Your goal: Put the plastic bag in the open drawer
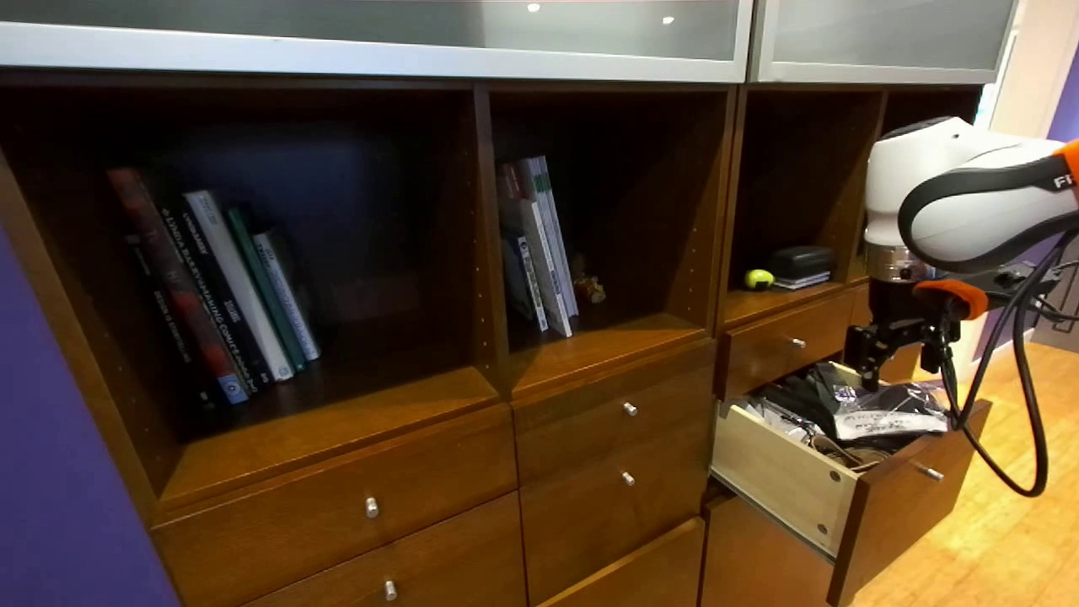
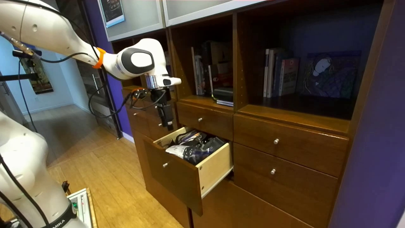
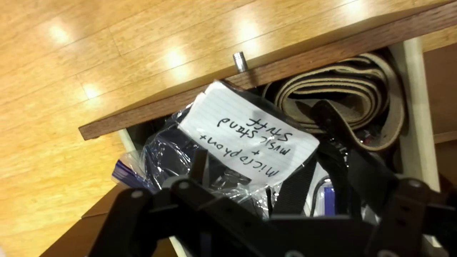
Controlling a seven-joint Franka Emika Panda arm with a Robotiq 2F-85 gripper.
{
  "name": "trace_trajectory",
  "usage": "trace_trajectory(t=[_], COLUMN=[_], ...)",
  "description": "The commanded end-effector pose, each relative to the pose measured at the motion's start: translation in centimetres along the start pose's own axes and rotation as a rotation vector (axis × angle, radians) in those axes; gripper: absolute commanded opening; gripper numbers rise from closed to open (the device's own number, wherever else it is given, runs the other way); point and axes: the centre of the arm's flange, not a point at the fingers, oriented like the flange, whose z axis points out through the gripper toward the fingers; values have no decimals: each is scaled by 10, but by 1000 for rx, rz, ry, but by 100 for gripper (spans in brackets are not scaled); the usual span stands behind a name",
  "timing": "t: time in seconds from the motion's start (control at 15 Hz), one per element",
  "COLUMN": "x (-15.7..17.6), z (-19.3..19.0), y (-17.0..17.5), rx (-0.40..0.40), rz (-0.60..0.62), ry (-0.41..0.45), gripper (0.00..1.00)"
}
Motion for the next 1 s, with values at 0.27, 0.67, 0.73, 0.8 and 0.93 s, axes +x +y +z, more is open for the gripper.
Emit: trace_trajectory(t=[0.27,0.67,0.73,0.8,0.93], x=[0,0,0,0,0], z=[15,15,15,15,15], y=[2,1,1,1,1], rx=[-16,-16,-16,-16,-16], rz=[68,67,67,67,67], ry=[-55,-55,-55,-55,-55], gripper=[100,100,100,100,100])
